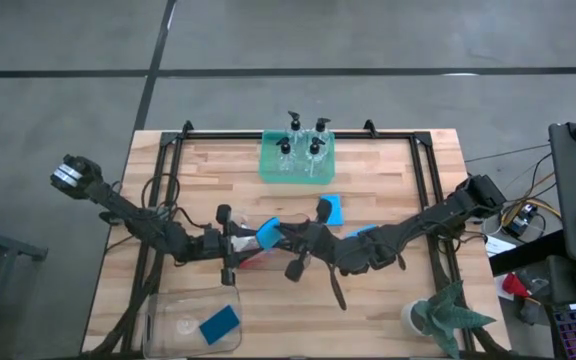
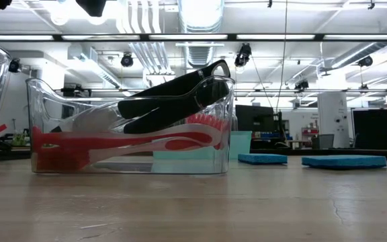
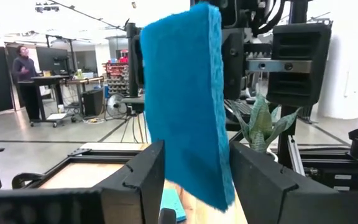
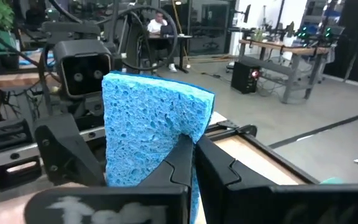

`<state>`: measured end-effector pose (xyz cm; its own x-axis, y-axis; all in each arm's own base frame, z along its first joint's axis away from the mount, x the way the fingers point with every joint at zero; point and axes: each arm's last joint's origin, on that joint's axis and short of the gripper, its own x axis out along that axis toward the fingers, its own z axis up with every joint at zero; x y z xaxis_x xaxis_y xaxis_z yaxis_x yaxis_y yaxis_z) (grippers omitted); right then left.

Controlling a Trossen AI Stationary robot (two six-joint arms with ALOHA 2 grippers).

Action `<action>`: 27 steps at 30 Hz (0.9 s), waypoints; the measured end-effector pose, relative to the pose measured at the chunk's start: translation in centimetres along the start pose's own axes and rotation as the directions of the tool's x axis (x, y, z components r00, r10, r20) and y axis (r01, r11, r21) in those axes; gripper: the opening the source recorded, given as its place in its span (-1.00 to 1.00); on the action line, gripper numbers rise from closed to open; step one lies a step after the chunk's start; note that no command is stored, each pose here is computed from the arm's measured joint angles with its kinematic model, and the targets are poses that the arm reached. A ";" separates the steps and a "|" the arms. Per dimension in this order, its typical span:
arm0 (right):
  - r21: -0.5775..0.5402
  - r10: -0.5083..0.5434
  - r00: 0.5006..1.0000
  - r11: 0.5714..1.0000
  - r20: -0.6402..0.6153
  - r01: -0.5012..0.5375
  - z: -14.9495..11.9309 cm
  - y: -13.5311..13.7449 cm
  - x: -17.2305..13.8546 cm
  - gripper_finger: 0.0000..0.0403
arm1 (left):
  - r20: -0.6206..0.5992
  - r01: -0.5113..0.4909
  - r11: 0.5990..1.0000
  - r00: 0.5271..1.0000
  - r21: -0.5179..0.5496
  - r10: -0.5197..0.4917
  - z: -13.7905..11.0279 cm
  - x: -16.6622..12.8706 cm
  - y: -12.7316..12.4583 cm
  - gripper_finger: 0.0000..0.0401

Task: Pick & Place Kitchen Sink Supplies
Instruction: Put the blue sponge into the bottom transparent bin

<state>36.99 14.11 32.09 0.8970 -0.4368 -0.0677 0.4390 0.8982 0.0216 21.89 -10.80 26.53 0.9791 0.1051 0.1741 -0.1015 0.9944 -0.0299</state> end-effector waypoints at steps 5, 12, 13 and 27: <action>0.015 -0.001 1.000 1.000 -0.008 0.001 -1.2 0.3 0.5 -0.96 | 0.000 -0.005 1.000 1.000 0.001 0.005 0.0 0.1 0.1 -0.14; -0.050 -0.025 1.000 0.998 0.010 0.025 -2.0 1.4 1.5 -0.96 | -0.003 -0.020 1.000 1.000 0.005 0.020 -0.1 0.2 0.3 -0.14; -0.059 -0.035 0.999 0.998 0.009 0.036 -2.1 1.4 1.5 -0.96 | -0.007 -0.022 1.000 1.000 0.008 0.022 -0.1 0.2 0.3 -0.14; -0.071 0.049 0.999 0.996 0.002 -0.049 -2.0 1.6 1.5 -0.96 | -0.033 -0.027 0.999 0.999 0.034 0.028 -0.4 0.2 0.3 -0.74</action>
<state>38.94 15.03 29.98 0.9177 -0.3919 -0.0650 0.3896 0.9198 -0.0462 22.10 -10.44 26.16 0.9812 0.1325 0.1404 -0.1336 0.9910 -0.0015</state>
